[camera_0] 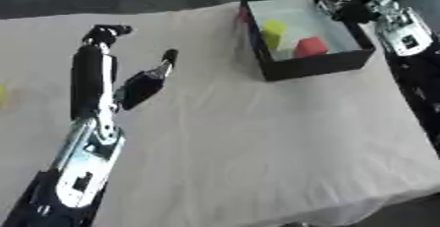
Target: Pick up the objects with one hand, pass them to the other hand, and then place them into the box on the other side of the table.
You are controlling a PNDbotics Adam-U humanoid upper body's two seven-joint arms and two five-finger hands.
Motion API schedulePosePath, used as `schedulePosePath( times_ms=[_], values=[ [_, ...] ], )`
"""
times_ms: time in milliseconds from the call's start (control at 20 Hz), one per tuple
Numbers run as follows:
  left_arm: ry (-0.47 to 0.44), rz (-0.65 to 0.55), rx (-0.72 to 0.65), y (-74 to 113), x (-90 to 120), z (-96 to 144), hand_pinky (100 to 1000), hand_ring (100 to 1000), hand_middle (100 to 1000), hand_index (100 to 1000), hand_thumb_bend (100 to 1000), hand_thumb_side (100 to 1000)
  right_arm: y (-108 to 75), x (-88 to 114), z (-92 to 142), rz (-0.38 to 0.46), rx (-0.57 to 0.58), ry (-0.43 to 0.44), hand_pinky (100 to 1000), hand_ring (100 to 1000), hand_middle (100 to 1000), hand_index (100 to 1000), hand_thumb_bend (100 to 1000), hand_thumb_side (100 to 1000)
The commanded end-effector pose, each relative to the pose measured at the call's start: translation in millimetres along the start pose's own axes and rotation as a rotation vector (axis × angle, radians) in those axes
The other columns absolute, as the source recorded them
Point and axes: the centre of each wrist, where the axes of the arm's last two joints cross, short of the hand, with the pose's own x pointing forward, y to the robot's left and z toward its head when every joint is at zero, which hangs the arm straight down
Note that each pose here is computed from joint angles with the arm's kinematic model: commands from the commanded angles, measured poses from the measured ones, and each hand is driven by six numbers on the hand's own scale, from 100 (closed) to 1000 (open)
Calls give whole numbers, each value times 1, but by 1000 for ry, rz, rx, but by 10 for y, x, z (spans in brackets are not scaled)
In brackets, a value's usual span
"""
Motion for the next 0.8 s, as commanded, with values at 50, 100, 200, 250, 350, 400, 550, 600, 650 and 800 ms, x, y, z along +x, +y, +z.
schedulePosePath(
  times_ms=[50,100,200,250,350,400,550,600,650,800],
  values=[
    [45,-93,66,283,-151,-200,653,767,755,766,564,462,-354,192,-3,3,-6,-44,1000,1000,1000,1000,100,387],
    [72,-128,60,354,-223,-251,660,773,765,769,569,468,-391,203,25,-4,-10,-40,1000,1000,1000,1000,100,401],
    [147,-187,18,479,-383,-347,673,782,773,777,581,482,-449,219,76,-21,-21,-31,1000,1000,1000,1000,100,409],
    [190,-210,-14,545,-467,-395,681,786,776,780,580,484,-478,229,100,-30,-26,-29,1000,1000,1000,1000,100,413],
    [280,-231,-82,700,-625,-499,709,802,776,781,577,467,-545,251,148,-46,-35,-23,1000,1000,1000,1000,100,428],
    [323,-231,-111,781,-696,-548,727,813,775,783,590,442,-581,263,172,-52,-41,-19,1000,1000,1000,1000,100,432],
    [434,-243,-203,1032,-886,-701,746,822,771,790,653,378,-691,296,250,-71,-62,-6,1000,1000,1000,1000,100,456],
    [469,-247,-235,1113,-940,-750,750,824,769,791,672,363,-732,307,279,-77,-68,1,1000,1000,1000,1000,100,460],
    [498,-250,-265,1192,-987,-799,753,825,767,791,683,357,-772,316,306,-79,-72,7,1000,1000,1000,1000,100,461],
    [568,-254,-359,1392,-1113,-924,765,833,771,802,723,373,-866,326,384,-86,-85,27,1000,1000,1000,1000,100,468]
  ],
)
